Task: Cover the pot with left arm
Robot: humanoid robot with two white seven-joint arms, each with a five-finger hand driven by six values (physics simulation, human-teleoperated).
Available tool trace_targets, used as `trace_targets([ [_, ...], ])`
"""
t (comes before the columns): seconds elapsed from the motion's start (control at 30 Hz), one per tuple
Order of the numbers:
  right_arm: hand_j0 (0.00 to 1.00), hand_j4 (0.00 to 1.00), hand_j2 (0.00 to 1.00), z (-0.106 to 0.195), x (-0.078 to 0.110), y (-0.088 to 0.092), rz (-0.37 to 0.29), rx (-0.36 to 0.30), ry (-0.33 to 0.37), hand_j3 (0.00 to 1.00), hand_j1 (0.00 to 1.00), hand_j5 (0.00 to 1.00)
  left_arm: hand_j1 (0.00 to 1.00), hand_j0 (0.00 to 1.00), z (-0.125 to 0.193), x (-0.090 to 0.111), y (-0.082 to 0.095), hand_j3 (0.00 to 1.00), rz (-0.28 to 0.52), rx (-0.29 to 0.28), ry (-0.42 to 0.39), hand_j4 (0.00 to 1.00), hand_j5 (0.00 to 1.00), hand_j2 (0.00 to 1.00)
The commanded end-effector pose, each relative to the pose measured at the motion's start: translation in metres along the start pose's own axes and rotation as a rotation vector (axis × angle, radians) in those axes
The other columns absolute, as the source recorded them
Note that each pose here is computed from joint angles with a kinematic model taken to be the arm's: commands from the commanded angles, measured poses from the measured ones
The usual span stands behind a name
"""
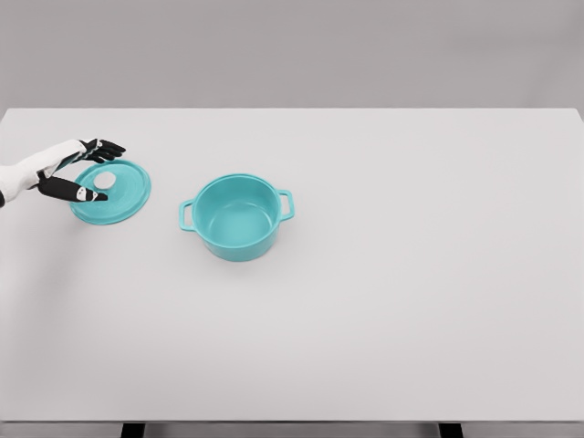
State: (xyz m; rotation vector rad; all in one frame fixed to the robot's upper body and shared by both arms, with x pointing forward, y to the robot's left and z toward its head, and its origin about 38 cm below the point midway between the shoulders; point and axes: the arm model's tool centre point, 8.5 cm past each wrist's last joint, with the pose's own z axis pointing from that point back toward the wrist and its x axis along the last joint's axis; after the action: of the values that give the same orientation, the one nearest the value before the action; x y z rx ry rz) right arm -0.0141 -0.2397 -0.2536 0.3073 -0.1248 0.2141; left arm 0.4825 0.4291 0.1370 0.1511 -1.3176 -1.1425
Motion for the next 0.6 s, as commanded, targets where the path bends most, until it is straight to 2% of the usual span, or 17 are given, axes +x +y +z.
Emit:
trace_targets([
  [0.0, 1.0, 1.0, 1.0, 0.0001, -0.0003, 0.0, 0.0, 0.0, 0.001, 1.0, 1.0, 1.0, 0.83, 0.83, 0.0002, 0.0003, 0.001, 0.83, 0.006, 0.005, -0.003, 0.83, 0.83, 0.83],
  [0.57, 1.0, 1.0, 1.0, 0.0001, -0.0002, 0.0, 0.0, 0.0, 0.001, 1.0, 1.0, 1.0, 0.83, 0.83, 0.0028, -0.009, 0.0006, 0.83, 0.025, 0.019, 0.027, 0.83, 0.83, 0.83],
])
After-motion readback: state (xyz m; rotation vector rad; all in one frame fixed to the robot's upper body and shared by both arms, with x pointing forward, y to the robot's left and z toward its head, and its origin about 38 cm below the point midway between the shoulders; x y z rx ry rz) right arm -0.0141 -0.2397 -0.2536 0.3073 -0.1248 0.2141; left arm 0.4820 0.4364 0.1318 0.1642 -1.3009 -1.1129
